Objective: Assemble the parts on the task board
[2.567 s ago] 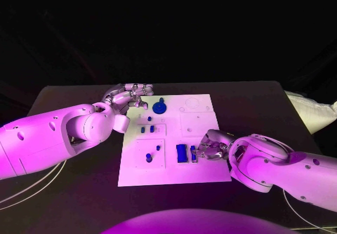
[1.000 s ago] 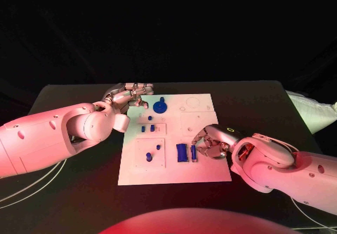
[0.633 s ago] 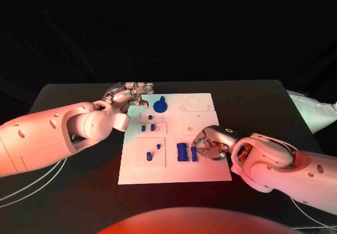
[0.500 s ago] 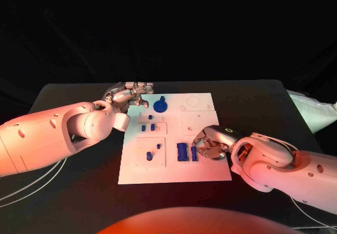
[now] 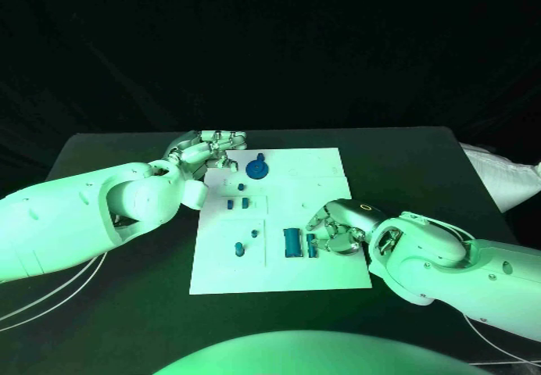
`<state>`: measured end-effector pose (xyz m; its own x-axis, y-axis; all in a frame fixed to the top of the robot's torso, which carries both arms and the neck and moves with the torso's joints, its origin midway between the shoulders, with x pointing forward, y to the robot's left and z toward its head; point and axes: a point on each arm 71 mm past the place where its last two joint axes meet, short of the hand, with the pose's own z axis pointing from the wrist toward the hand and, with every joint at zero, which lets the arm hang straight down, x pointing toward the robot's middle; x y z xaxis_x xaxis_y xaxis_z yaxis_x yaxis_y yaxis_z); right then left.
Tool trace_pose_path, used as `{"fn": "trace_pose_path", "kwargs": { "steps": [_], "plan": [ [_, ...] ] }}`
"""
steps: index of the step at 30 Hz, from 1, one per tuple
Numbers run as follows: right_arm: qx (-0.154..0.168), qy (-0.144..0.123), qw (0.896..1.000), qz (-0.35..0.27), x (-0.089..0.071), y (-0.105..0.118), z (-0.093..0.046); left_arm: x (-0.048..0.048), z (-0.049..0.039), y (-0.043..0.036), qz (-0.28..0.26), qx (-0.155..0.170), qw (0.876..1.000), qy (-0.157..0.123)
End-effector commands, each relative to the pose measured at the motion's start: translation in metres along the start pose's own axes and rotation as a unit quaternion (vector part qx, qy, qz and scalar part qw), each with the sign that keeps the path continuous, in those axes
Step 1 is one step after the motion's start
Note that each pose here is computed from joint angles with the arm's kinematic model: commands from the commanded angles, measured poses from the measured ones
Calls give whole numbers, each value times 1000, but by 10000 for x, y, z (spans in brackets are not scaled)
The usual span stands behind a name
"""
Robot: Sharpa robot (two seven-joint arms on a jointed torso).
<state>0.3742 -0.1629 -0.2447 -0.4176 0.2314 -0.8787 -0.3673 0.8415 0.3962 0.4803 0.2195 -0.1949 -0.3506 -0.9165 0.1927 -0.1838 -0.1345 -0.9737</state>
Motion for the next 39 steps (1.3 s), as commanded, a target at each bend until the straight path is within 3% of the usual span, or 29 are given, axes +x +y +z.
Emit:
{"fn": "trace_pose_path", "kwargs": {
  "steps": [1, 23, 28, 34, 39],
  "plan": [
    [-4, -19, 1000, -1, -8, 6, 12, 21, 2, -6, 0, 3, 1000, 10],
    [0, -18, 1000, -8, 45, -52, 85, 18, 0, -3, 0, 0, 1000, 10],
    [-8, -33, 999, 1, 35, -35, 78, 17, 1, -3, 0, 0, 1000, 10],
    [-30, -75, 994, 69, -87, -10, -2, 5, 10, -1, 1, 2, 1000, 8],
    [-9, -84, 977, 195, -350, -156, 27, -21, 23, 28, -7, 5, 1000, -2]
  ]
}}
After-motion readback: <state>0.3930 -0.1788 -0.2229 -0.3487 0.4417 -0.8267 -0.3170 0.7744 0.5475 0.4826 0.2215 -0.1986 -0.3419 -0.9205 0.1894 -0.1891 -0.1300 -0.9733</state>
